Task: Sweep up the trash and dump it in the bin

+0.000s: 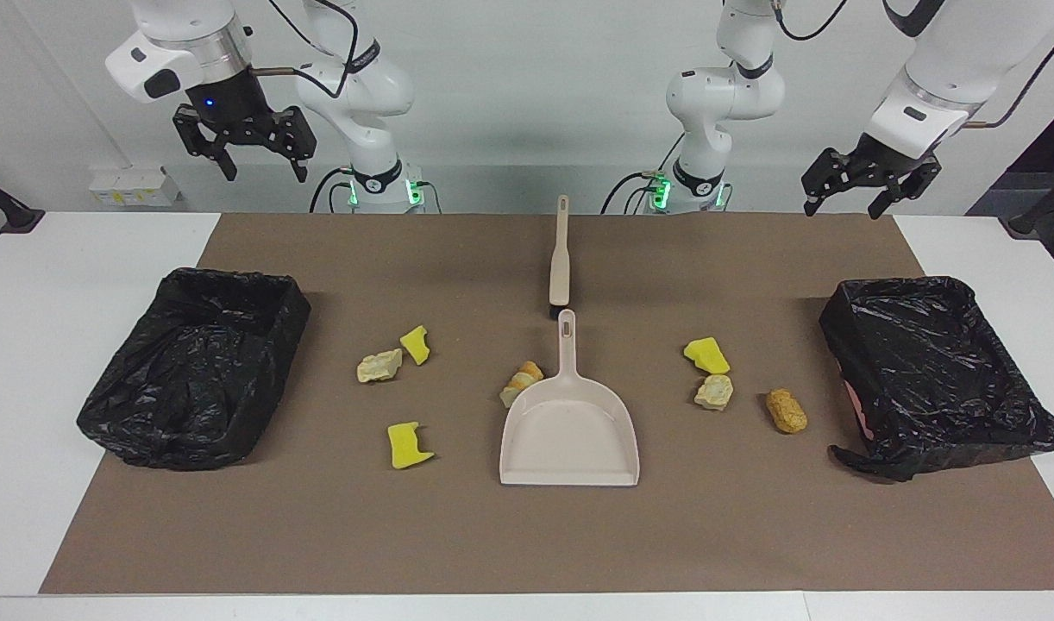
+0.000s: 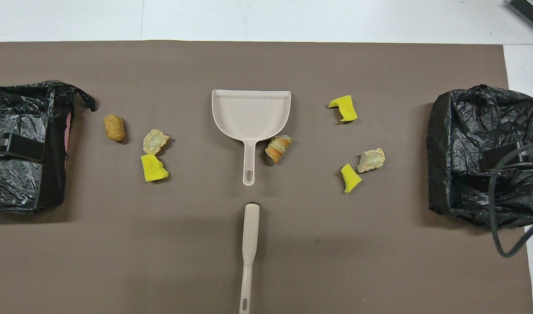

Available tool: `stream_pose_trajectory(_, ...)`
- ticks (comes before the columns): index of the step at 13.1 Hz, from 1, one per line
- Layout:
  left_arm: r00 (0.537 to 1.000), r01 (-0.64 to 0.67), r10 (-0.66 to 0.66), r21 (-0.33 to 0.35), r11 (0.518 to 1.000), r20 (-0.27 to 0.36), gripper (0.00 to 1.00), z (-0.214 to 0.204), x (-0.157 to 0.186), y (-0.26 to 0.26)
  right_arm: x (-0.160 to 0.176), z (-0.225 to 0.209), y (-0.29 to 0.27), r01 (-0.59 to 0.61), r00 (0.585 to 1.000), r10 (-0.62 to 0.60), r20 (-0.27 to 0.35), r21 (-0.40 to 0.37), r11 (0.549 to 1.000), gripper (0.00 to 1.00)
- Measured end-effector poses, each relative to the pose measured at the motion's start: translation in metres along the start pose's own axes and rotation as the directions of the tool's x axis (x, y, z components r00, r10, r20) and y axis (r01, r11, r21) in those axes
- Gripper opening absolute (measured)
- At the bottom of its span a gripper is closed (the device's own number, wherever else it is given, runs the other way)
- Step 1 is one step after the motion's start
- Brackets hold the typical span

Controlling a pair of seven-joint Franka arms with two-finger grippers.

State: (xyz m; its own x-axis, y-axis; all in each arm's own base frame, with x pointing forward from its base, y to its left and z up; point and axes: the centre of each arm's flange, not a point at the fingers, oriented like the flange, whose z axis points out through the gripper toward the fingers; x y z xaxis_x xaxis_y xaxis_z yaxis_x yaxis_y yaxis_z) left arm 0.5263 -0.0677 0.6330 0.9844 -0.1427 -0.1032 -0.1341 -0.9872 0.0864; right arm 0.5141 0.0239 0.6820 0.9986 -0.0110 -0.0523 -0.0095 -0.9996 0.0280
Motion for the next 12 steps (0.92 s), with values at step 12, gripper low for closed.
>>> stream_pose_trajectory(12, 0.972, -0.221, 0.223, -0.032, 0.975, 0.069, 1.0, 0.224, -0.053, 0.188, 0.099, 0.158, -0.163, -0.141, 0.99, 0.139, 0.023, 0.138, 0.98, 1.0)
